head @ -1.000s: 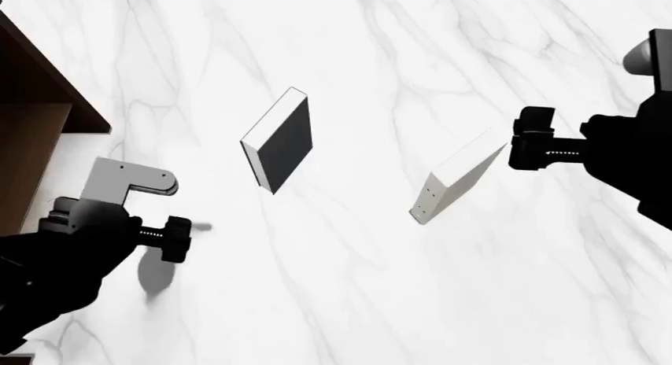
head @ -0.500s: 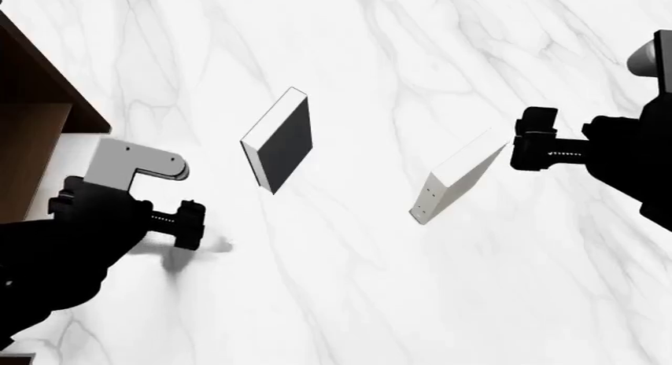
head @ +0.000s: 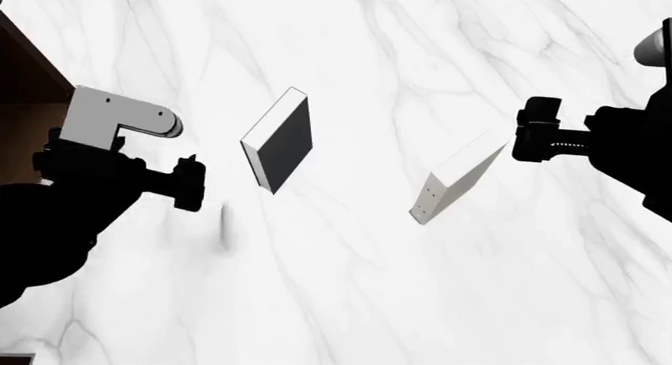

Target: Pick up the book on the right and place it under the cabinet shelf.

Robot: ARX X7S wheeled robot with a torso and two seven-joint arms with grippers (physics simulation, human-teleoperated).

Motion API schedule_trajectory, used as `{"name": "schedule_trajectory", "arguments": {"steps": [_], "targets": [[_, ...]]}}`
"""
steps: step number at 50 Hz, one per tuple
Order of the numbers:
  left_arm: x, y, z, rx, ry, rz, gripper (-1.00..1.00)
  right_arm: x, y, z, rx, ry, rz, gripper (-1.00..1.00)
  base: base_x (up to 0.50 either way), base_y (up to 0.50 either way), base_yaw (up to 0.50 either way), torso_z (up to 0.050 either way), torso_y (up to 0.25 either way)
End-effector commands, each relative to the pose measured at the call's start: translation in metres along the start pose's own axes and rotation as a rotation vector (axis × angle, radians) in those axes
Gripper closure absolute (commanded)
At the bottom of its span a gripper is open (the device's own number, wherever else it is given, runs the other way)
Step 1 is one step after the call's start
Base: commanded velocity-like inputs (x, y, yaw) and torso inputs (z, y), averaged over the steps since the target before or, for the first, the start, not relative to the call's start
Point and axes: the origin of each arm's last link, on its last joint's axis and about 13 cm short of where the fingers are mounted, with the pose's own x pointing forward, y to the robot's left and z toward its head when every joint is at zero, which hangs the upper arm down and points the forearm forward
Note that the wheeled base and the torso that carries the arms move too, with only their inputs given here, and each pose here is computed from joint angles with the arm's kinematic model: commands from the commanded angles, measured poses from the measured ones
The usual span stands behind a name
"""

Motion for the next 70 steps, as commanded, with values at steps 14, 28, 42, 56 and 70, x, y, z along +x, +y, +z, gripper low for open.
{"name": "schedule_trajectory", "arguments": {"steps": [14,28,42,56,70], "targets": [[-0.006,-0.002,0.018,-0.003,-0.085,-0.018,-1.0,-0.001,0.0,0.001,0.005,-0.011,-0.001,-1.0,0.0,0.0,0.0,0.0,0.125],[-0.013,-0.001,0.033,-0.004,-0.14,-0.024,-1.0,-0.004,0.0,0.004,0.023,-0.033,0.002,-1.0,0.0,0.0,0.0,0.0,0.25],[-0.02,0.0,0.046,0.005,-0.194,-0.025,-1.0,-0.009,0.001,0.012,0.026,-0.07,-0.001,-1.0,0.0,0.0,0.0,0.0,0.25],[-0.034,0.012,0.058,0.005,-0.282,0.017,-1.0,-0.019,-0.004,0.023,0.049,-0.132,-0.028,-1.0,0.0,0.0,0.0,0.0,0.25],[-0.05,0.027,0.06,-0.007,-0.353,0.061,-1.0,-0.034,-0.013,0.019,0.054,-0.164,-0.068,-1.0,0.0,0.0,0.0,0.0,0.25]]}}
